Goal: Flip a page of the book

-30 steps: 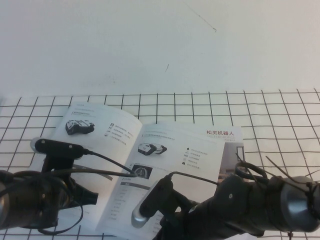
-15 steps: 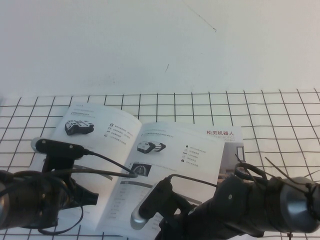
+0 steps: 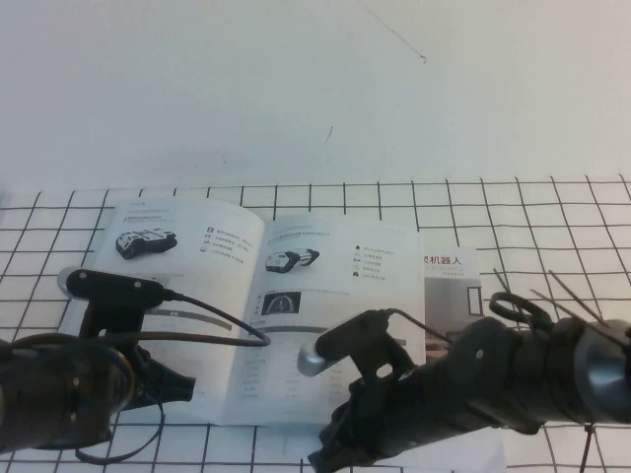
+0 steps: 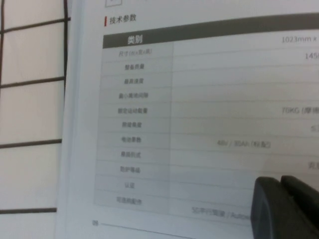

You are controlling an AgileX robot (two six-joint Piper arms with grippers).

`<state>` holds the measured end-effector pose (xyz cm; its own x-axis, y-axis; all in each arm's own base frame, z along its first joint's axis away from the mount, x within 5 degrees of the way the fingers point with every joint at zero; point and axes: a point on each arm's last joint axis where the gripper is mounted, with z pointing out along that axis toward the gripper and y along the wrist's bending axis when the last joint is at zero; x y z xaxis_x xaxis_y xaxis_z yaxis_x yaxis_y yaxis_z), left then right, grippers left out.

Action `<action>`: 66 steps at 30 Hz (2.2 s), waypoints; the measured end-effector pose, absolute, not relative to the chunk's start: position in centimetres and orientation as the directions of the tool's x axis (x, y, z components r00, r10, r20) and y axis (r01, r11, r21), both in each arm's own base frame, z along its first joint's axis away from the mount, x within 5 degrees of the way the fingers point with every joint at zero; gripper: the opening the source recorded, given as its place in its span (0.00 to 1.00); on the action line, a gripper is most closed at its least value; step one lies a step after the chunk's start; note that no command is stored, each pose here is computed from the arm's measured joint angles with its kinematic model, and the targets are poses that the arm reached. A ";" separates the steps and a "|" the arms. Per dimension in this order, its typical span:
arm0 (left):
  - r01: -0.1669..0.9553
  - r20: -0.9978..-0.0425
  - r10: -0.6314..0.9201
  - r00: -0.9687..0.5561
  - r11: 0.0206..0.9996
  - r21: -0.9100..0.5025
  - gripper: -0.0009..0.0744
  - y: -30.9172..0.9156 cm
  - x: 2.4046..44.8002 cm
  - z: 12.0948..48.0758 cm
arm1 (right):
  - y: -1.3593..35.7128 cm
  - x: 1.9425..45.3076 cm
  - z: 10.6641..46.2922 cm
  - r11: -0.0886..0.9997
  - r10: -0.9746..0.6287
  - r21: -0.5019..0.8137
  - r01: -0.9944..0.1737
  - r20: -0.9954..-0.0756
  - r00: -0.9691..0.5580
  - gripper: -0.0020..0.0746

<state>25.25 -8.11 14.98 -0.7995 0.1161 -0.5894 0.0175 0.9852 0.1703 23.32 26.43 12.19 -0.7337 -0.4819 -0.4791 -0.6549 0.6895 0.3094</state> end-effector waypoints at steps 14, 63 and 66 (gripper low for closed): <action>0.033 -0.588 0.118 -0.800 0.988 0.154 0.01 -8.3 25.2 14.9 | 23.1 26.2 14.7 0.733 -0.386 0.329 -0.595 -0.520 -0.762 0.03; 0.922 -0.946 0.051 -0.319 0.245 -0.298 0.01 -10.1 4.8 34.5 | 6.0 10.3 23.4 0.890 -0.059 0.062 -0.451 -0.967 -0.249 0.03; 0.921 -0.945 0.050 -0.323 0.246 -0.302 0.01 -10.1 4.8 34.5 | 5.4 10.4 22.7 0.919 0.034 0.150 -0.363 -0.951 -0.306 0.03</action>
<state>4.77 -10.11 34.51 -0.3234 0.0502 -0.9449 0.9210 0.2457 -0.3022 10.44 5.41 22.71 -0.3058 0.0341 -0.9515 -0.3635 0.9195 0.1498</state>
